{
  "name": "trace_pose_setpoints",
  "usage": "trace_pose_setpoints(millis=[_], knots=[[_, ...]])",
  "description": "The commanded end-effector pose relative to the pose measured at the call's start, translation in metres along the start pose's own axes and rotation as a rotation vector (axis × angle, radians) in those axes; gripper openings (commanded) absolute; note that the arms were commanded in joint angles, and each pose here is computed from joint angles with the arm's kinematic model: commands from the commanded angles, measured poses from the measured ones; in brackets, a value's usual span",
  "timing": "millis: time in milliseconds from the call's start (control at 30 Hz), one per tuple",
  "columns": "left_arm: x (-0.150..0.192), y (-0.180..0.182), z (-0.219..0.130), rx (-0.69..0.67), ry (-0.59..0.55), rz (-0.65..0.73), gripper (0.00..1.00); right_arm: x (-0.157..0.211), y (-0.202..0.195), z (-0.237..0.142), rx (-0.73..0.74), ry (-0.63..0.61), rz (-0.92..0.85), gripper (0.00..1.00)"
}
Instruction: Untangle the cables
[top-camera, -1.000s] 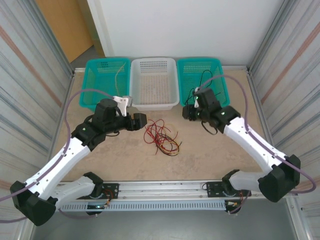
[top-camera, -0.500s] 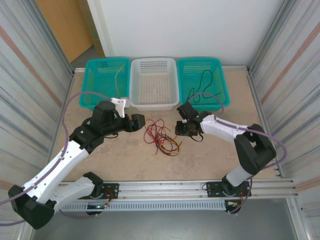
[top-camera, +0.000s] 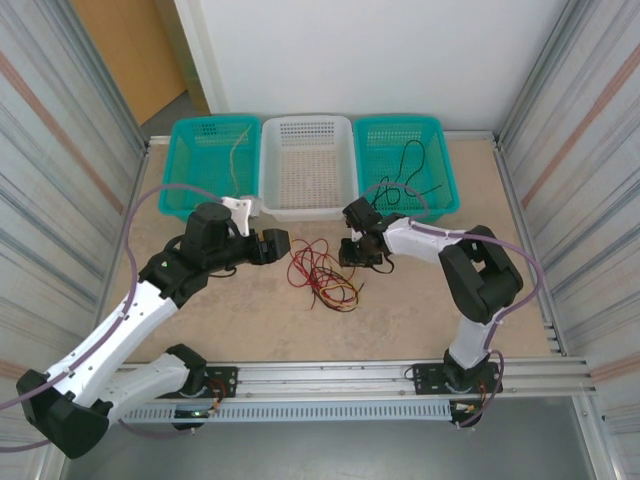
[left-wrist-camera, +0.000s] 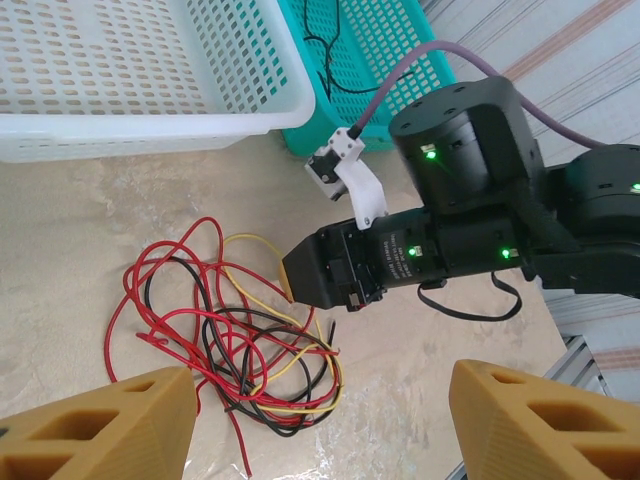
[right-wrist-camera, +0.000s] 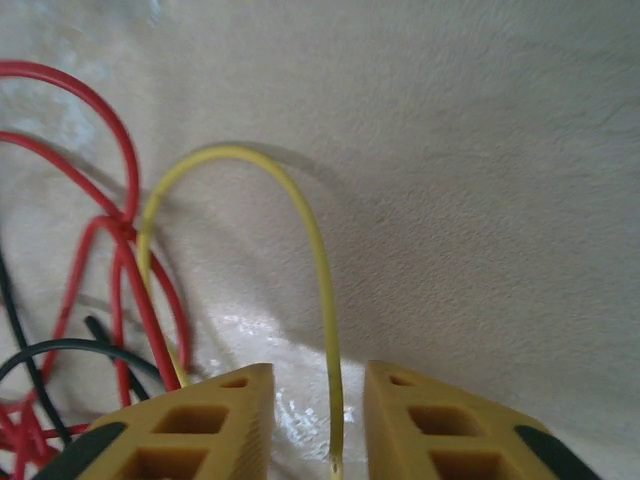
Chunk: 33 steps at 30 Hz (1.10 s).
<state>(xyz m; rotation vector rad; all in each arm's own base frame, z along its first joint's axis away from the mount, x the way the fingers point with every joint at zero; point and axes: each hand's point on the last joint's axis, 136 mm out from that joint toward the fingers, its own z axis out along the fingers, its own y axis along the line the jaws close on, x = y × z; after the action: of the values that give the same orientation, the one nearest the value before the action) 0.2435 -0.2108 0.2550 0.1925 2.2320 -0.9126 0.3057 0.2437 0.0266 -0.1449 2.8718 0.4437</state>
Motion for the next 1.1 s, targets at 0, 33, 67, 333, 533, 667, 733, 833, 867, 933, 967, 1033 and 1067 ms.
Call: trace_pose_setpoints(millis=[0, 33, 67, 333, 533, 667, 733, 833, 867, 933, 967, 1033, 1067], knots=[[-0.004, -0.001, -0.008, -0.006, -0.023, 0.011, 0.68, -0.002, 0.002, 0.002, -0.010, 0.004, -0.015, 0.18], [-0.004, -0.001, -0.009, -0.006, -0.024, 0.013, 0.68, -0.003, 0.001, 0.000, -0.005, -0.006, -0.016, 0.13], [-0.005, -0.001, -0.009, -0.007, -0.025, 0.012, 0.69, -0.004, 0.001, -0.002, -0.004, -0.015, -0.018, 0.11], [-0.007, -0.004, -0.012, 0.006, -0.036, 0.021, 0.70, -0.011, 0.016, -0.067, 0.036, -0.173, -0.133, 0.00], [-0.017, -0.019, -0.014, 0.070, -0.058, 0.046, 0.70, -0.002, 0.052, -0.146, -0.028, -0.389, -0.267, 0.00], [-0.025, -0.037, -0.013, 0.154, -0.075, 0.058, 0.71, 0.004, 0.073, -0.193, -0.089, -0.518, -0.318, 0.00], [-0.028, -0.048, -0.011, 0.216, -0.075, 0.057, 0.70, 0.004, 0.080, -0.213, -0.116, -0.572, -0.326, 0.00], [-0.030, -0.063, -0.008, 0.297, -0.078, 0.061, 0.67, 0.003, 0.092, -0.238, -0.175, -0.637, -0.333, 0.00], [-0.030, -0.066, -0.006, 0.303, -0.075, 0.069, 0.67, 0.003, 0.096, -0.245, -0.195, -0.651, -0.337, 0.00], [-0.032, -0.070, -0.002, 0.307, -0.068, 0.081, 0.65, 0.004, 0.102, -0.254, -0.224, -0.664, -0.343, 0.00], [-0.033, -0.072, 0.000, 0.312, -0.065, 0.084, 0.63, 0.004, 0.105, -0.258, -0.234, -0.669, -0.347, 0.00], [-0.035, -0.074, 0.004, 0.321, -0.055, 0.081, 0.62, 0.005, 0.111, -0.263, -0.248, -0.675, -0.359, 0.00], [-0.036, -0.076, 0.006, 0.330, -0.051, 0.080, 0.61, 0.007, 0.114, -0.265, -0.253, -0.677, -0.367, 0.00]])
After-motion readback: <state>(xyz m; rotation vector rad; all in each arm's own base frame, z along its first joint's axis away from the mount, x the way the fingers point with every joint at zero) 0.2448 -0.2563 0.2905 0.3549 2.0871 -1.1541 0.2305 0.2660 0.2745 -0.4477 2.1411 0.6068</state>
